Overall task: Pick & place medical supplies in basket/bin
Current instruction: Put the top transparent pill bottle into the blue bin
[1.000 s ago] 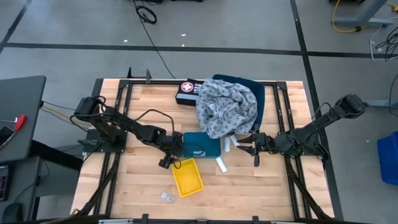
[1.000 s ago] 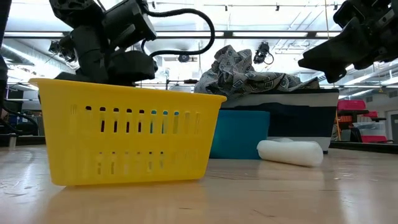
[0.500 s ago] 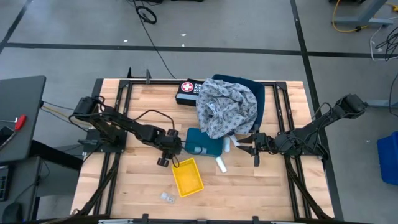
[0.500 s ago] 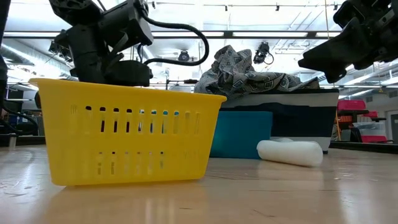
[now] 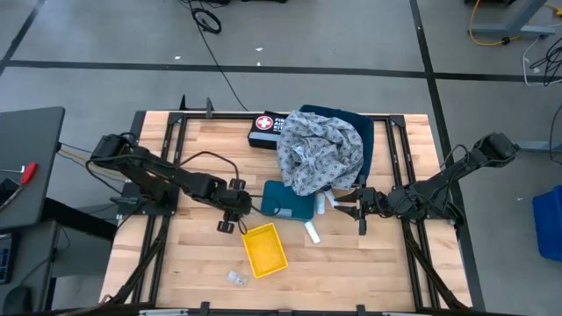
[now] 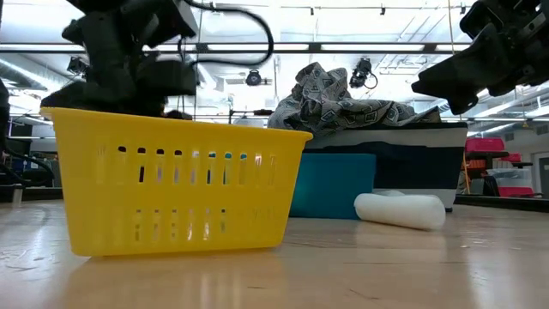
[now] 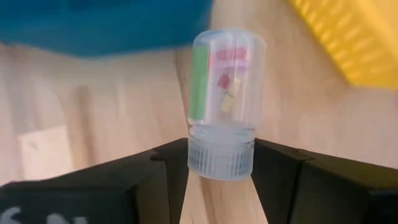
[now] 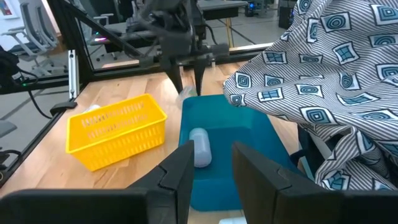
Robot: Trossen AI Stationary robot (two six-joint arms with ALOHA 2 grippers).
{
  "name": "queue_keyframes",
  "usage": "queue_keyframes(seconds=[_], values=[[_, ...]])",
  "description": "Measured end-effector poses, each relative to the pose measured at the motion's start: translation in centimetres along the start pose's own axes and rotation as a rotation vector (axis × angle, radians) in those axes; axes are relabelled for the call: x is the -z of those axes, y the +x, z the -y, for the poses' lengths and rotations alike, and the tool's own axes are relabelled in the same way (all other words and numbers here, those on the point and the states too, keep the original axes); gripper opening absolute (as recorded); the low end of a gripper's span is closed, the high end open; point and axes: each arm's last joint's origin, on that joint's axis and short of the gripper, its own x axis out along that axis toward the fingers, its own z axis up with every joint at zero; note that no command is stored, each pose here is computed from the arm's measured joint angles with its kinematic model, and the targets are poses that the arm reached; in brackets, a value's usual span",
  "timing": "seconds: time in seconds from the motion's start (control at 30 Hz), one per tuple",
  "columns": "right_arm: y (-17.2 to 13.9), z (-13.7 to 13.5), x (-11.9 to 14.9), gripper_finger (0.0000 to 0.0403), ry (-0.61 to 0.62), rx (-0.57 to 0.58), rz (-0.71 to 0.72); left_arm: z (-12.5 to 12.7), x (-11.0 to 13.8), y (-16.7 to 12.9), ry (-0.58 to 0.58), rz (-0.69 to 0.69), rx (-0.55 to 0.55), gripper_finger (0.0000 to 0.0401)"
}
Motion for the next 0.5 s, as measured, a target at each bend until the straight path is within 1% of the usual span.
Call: queue_keyframes(seconds=[0.3, 0.4, 0.5], values=[[0.0, 0.0, 0.0, 0.0114, 0.000, -0.005, -0.002, -0.2, -0.6, -3.9, -0.014, 0.198, -0.071, 0.0145], [0.0, 0.0, 0.0, 0.0114, -0.001, -0.006, -0.003, -0.5, -0.7, -5.1, -0.033, 0.320, -0.076, 0.0145], [0.0, 0.0, 0.0, 0.0114, -0.002, -0.007, -0.004, -0.6, -1.2, -6.0, -0.036, 0.502, -0.059, 0.0145]])
